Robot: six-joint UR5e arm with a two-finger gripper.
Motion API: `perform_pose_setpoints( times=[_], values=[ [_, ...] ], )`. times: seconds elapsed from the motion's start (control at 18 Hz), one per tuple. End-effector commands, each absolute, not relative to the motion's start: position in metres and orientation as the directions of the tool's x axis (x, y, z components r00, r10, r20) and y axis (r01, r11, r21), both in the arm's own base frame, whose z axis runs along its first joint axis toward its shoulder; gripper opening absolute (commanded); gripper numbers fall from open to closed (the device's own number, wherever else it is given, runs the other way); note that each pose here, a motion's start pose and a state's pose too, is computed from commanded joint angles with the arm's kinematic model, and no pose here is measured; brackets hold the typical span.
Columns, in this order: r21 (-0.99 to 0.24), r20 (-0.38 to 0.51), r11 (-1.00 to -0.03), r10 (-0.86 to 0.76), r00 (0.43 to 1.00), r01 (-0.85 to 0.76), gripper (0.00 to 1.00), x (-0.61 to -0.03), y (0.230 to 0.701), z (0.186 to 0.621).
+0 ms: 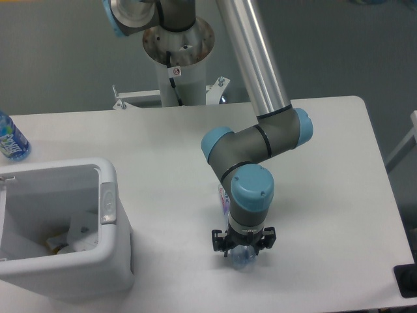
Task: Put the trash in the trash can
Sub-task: 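Lower the gripper around the bottle's middle and close on it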
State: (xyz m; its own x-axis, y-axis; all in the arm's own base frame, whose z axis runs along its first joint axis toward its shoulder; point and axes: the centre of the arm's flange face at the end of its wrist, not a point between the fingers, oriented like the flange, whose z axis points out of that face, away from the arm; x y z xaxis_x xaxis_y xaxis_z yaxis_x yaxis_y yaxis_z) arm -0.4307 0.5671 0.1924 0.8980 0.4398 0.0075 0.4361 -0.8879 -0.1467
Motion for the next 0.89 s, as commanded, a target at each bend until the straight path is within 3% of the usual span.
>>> perform_pose_setpoints(
  times=[0.11, 0.89],
  values=[
    [-0.148, 0.007, -0.888, 0.440, 0.898, 0.436, 0.66, -0.4306, 0.5671, 0.1935],
    [-0.157, -0.004, -0.887, 0.439, 0.898, 0.433, 0.60, -0.4311, 0.5667, 0.2016]
  ],
)
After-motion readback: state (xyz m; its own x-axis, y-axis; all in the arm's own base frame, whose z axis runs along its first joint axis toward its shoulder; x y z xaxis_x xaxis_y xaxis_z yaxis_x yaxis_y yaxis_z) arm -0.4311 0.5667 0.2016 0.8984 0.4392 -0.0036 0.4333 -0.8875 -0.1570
